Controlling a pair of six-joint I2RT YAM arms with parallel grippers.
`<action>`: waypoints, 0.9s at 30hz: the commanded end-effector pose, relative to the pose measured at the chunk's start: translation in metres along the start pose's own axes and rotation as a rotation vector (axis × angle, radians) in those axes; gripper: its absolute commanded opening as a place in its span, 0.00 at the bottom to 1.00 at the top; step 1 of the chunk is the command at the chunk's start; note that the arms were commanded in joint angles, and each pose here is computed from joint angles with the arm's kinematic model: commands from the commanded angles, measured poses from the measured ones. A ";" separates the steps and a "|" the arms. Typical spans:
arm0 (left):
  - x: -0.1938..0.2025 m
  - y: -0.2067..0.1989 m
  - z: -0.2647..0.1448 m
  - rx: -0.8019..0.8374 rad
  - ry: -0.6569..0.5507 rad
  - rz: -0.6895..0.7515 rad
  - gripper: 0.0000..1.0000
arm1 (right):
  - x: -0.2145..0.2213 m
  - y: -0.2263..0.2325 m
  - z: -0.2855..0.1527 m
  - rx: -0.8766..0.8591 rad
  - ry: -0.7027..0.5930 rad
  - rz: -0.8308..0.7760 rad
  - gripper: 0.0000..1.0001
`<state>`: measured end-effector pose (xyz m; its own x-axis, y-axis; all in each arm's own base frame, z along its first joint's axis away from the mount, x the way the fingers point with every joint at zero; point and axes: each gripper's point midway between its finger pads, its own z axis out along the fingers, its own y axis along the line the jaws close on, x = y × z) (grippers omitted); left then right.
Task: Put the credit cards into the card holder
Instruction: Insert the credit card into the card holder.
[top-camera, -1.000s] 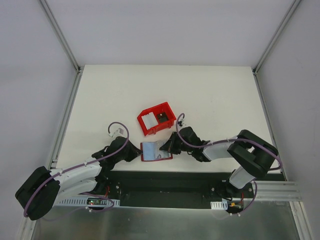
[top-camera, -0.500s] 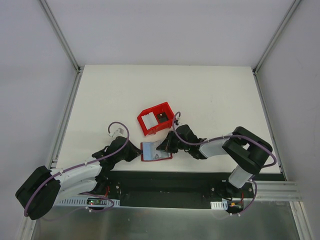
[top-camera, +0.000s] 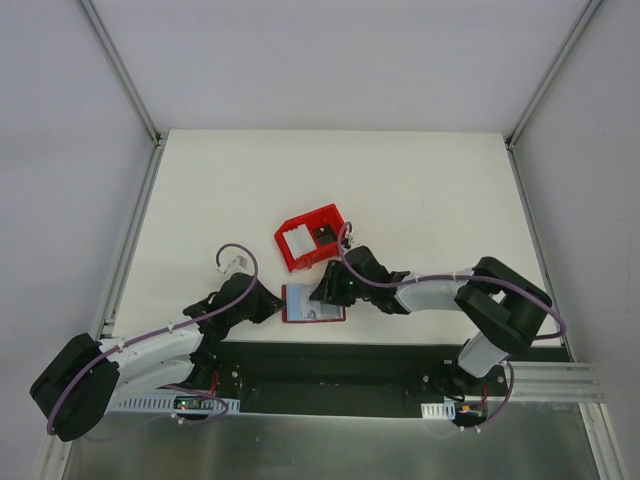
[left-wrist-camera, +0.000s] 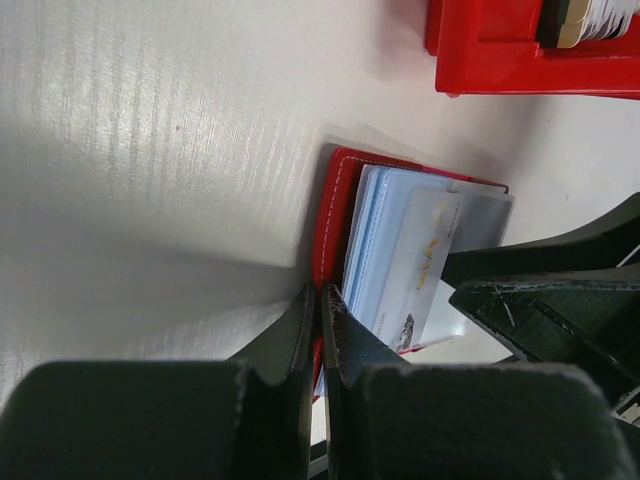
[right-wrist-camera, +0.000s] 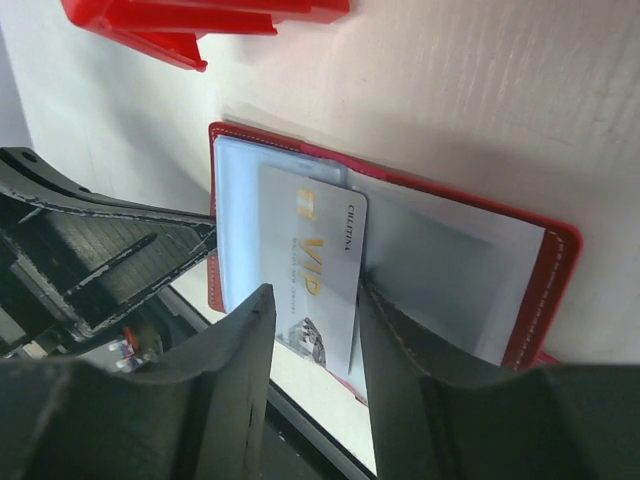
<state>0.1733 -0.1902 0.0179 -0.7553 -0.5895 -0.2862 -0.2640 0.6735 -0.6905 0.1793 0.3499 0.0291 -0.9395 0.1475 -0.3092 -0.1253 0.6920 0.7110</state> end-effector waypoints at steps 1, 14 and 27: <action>0.003 0.006 -0.001 -0.009 0.008 0.021 0.00 | -0.002 -0.015 -0.011 0.133 0.001 -0.094 0.42; 0.002 0.001 -0.001 -0.001 0.008 0.033 0.00 | 0.013 0.024 0.012 0.060 0.094 -0.157 0.41; 0.001 -0.002 -0.001 0.003 0.008 0.041 0.00 | 0.015 0.045 0.012 -0.001 0.109 -0.195 0.21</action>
<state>0.1722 -0.1885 0.0163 -0.7618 -0.5738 -0.3006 -0.2510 0.6893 -0.6796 0.1676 0.3697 0.0295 -0.9336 -0.0444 -0.3556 -0.2631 0.7587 0.5960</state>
